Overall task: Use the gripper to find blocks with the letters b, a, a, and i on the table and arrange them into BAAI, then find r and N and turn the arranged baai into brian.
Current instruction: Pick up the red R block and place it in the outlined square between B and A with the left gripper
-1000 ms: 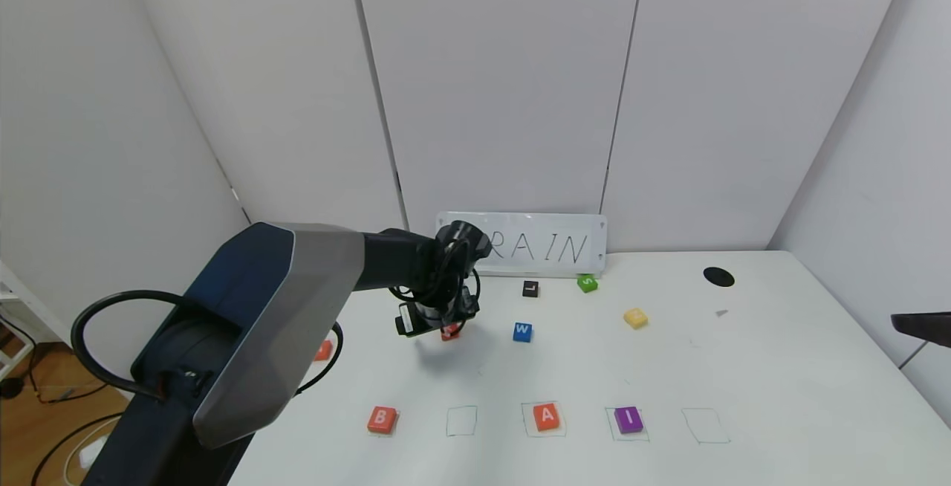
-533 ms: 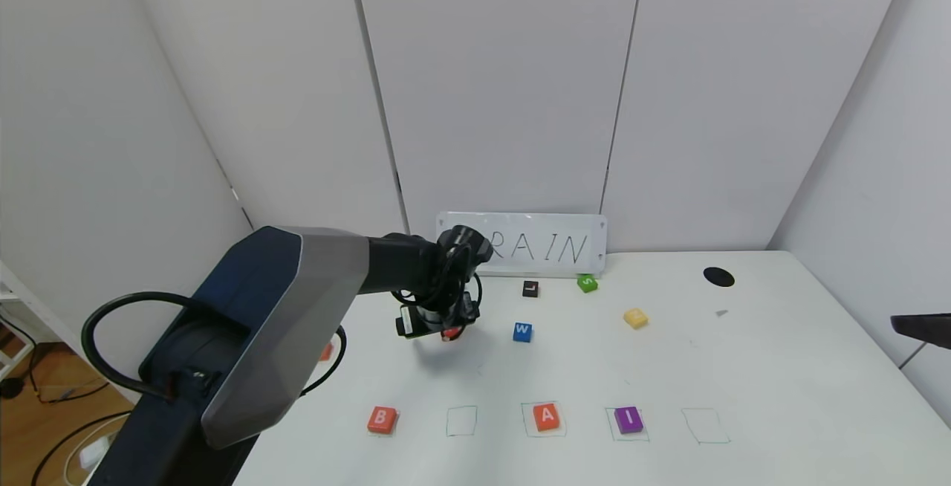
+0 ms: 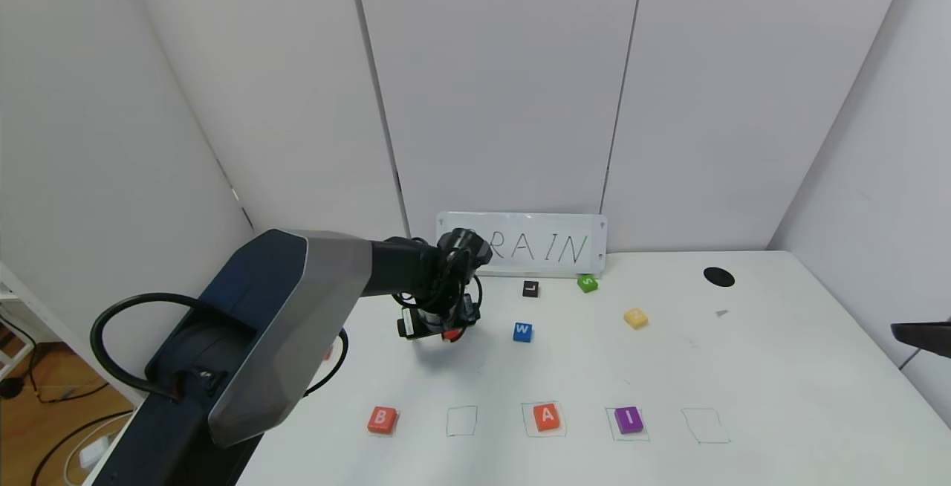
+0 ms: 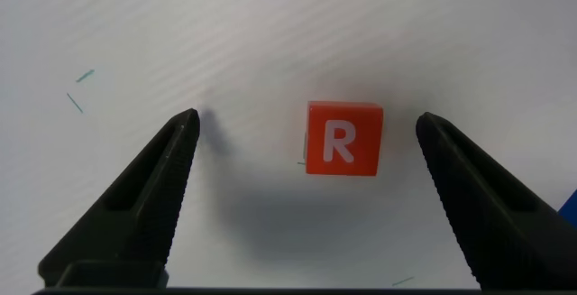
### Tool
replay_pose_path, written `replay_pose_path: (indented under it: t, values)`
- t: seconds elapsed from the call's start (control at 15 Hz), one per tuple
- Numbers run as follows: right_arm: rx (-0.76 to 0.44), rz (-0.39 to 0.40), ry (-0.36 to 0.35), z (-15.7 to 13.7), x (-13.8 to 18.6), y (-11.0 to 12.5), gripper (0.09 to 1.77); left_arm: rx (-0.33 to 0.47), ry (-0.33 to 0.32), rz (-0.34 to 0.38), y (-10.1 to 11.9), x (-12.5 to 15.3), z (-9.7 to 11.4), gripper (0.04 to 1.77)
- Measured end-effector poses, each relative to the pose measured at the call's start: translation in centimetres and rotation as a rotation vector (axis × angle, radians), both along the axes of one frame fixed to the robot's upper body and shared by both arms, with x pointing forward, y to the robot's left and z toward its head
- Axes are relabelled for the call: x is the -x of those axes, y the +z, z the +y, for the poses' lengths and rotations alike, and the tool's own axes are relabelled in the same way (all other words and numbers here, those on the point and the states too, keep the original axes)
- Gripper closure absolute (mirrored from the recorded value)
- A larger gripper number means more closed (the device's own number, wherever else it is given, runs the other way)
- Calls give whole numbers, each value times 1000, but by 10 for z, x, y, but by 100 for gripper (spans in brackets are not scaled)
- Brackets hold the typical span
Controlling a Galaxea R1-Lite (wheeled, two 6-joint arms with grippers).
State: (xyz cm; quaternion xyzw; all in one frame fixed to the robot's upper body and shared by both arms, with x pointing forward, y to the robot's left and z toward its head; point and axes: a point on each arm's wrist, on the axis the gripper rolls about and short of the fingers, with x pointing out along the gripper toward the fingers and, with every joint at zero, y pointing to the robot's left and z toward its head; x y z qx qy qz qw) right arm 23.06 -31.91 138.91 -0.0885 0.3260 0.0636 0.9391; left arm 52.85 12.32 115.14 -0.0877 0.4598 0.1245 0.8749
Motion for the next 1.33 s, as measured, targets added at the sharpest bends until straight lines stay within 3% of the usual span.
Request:
replay_pose_path:
  t: [0.07, 0.13, 0.33, 0.53, 0.6, 1.33]
  values:
    - [0, 0, 0, 0, 0, 0, 15, -1, -3, 0, 0, 0, -1, 9]
    - [0, 0, 0, 0, 0, 0, 15, -1, -4, 1, 0, 0, -1, 20]
    - [0, 1, 0, 0, 0, 0, 15, -2, -12, 3, -1, 2, -4, 69]
    - [-1, -5, -1, 0, 0, 0, 15, -1, -28, 6, -1, 5, -10, 102]
    - [-1, -5, -1, 0, 0, 0, 15, -2, -30, 6, -1, 6, -11, 128]
    - [-1, -7, -1, 0, 2, 0, 15, -6, -34, 7, -1, 7, -12, 131]
